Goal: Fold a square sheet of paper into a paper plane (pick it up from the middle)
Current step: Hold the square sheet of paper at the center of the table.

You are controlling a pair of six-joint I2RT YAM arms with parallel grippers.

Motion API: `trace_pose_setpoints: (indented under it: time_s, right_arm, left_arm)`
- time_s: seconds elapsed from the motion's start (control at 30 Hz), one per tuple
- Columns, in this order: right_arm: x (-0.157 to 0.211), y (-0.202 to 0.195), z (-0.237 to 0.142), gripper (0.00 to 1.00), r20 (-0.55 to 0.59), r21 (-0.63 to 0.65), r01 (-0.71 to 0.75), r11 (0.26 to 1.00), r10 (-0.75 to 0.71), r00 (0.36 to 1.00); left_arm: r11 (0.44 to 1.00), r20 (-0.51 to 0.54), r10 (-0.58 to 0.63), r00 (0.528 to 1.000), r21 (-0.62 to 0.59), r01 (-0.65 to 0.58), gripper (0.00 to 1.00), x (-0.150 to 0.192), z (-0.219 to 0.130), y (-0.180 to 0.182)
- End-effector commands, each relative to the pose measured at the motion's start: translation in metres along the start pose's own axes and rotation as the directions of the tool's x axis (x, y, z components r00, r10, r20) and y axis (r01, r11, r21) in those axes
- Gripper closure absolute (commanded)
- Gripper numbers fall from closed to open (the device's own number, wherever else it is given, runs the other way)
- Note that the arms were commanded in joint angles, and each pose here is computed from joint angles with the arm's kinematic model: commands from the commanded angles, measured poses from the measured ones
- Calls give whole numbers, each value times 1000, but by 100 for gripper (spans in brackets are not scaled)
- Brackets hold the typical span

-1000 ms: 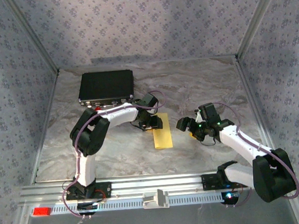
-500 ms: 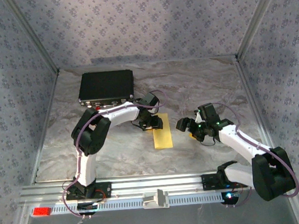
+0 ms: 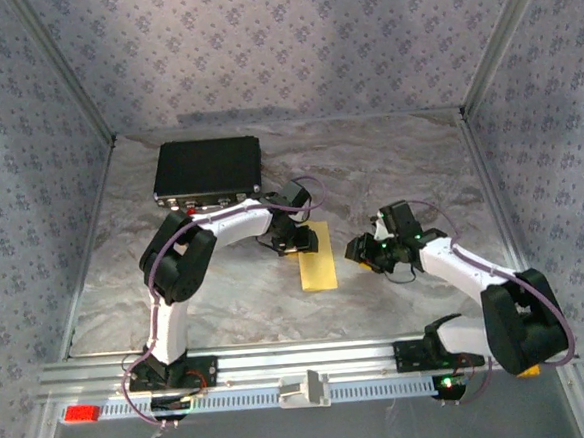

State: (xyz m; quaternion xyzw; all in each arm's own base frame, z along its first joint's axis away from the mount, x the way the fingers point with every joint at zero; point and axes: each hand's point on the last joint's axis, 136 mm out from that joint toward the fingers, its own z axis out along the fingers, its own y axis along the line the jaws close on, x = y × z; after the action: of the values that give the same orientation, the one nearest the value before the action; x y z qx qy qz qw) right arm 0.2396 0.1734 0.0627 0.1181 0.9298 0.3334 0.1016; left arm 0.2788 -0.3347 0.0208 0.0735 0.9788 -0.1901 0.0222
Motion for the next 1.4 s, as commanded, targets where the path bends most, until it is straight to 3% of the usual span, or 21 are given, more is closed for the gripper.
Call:
trace_pose_setpoints:
  time_s: [0.0, 0.5, 1.37]
  right_arm:
    - [-7, 12, 1, 61, 1, -13, 39, 999, -39, 999]
    - [-5, 5, 5, 61, -6, 10, 22, 1000, -22, 1000]
    - [-2, 7, 6, 61, -17, 10, 33, 999, -33, 999]
  left_arm:
    - [988, -47, -15, 999, -157, 7, 50, 16, 45, 46]
    - [986, -40, -45, 998, -163, 38, 50, 18, 49, 50]
    - [981, -62, 35, 997, -188, -46, 52, 12, 44, 50]
